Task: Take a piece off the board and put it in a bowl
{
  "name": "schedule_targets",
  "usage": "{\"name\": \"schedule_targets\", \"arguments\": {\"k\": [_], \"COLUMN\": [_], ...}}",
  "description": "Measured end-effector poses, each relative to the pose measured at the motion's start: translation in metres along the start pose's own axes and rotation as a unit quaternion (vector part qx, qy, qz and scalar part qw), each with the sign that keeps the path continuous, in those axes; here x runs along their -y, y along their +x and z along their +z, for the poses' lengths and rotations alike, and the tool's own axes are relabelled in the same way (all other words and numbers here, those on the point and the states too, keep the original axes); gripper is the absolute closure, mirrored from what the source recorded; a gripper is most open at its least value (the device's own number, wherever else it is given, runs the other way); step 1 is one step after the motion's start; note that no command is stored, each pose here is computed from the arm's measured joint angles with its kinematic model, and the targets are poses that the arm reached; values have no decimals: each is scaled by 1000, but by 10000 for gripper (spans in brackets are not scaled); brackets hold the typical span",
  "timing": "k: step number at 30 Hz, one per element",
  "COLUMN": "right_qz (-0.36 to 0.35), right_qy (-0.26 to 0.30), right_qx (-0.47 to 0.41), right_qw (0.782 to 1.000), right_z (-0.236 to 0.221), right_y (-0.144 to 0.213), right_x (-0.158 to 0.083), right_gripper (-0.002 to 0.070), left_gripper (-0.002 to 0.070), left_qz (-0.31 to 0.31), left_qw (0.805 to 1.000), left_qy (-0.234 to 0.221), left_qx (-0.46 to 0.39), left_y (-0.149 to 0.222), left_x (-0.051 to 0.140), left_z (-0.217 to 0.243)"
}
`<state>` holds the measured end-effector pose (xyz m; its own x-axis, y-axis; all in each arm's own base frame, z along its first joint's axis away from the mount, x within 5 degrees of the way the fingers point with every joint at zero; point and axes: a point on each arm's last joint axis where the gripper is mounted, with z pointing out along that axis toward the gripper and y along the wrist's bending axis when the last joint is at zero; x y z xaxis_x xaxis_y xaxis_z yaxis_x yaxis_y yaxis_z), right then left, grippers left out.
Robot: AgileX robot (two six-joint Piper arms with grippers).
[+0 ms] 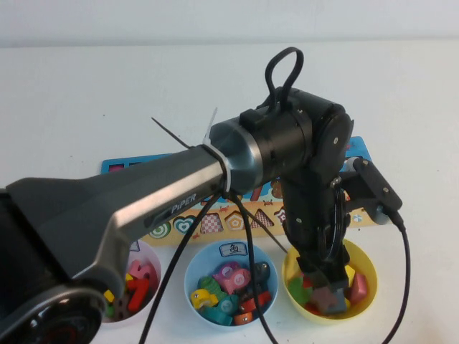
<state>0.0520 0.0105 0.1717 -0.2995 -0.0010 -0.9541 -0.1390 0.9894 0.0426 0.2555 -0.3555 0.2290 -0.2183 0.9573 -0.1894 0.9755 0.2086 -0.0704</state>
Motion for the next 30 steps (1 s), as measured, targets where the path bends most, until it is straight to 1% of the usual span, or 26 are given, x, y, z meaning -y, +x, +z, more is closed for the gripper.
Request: {"name": "schedule_targets", "arguments": {"k": [8, 9, 11, 13, 15, 18, 20, 21, 23, 25, 27, 28, 30], "right_qz": [0, 0, 0, 0, 0, 0, 0, 0, 0, 0, 0, 0, 0], "right_qy": [0, 0, 0, 0, 0, 0, 0, 0, 0, 0, 0, 0, 0], "right_qx": [0, 0, 0, 0, 0, 0, 0, 0, 0, 0, 0, 0, 0], "right_qw": [1000, 1000, 1000, 1000, 1000, 1000, 1000, 1000, 1000, 1000, 1000, 1000, 1000], "right_z": [0, 0, 0, 0, 0, 0, 0, 0, 0, 0, 0, 0, 0], "right_y": [0, 0, 0, 0, 0, 0, 0, 0, 0, 0, 0, 0, 0], "right_x": [0, 0, 0, 0, 0, 0, 0, 0, 0, 0, 0, 0, 0], "right_gripper": [694, 694, 694, 694, 694, 694, 694, 694, 694, 694, 694, 694, 694], "left_gripper": [410, 401, 351, 280, 235, 207, 211, 232, 324, 490, 589, 620, 653], "left_qz": [6, 6, 6, 7, 8, 8, 7, 4, -5, -10, -17, -23, -34], "left_qw": [1000, 1000, 1000, 1000, 1000, 1000, 1000, 1000, 999, 998, 995, 993, 989], "left_qy": [2, 2, 2, 0, -3, -12, -21, -25, -33, -47, -61, -67, -80], "left_qx": [-1, -1, -1, -2, -1, 2, 6, 9, 23, 50, 77, 92, 123], "left_y": [-2, -2, -2, -2, -2, -1, 1, 2, 5, 10, 20, 26, 42], "left_x": [6, 6, 6, 5, 5, 1, -2, -2, -3, -3, -3, -3, 0], "left_z": [1, 1, 1, 1, 1, 0, -5, -10, -24, -45, -63, -73, -93]}}
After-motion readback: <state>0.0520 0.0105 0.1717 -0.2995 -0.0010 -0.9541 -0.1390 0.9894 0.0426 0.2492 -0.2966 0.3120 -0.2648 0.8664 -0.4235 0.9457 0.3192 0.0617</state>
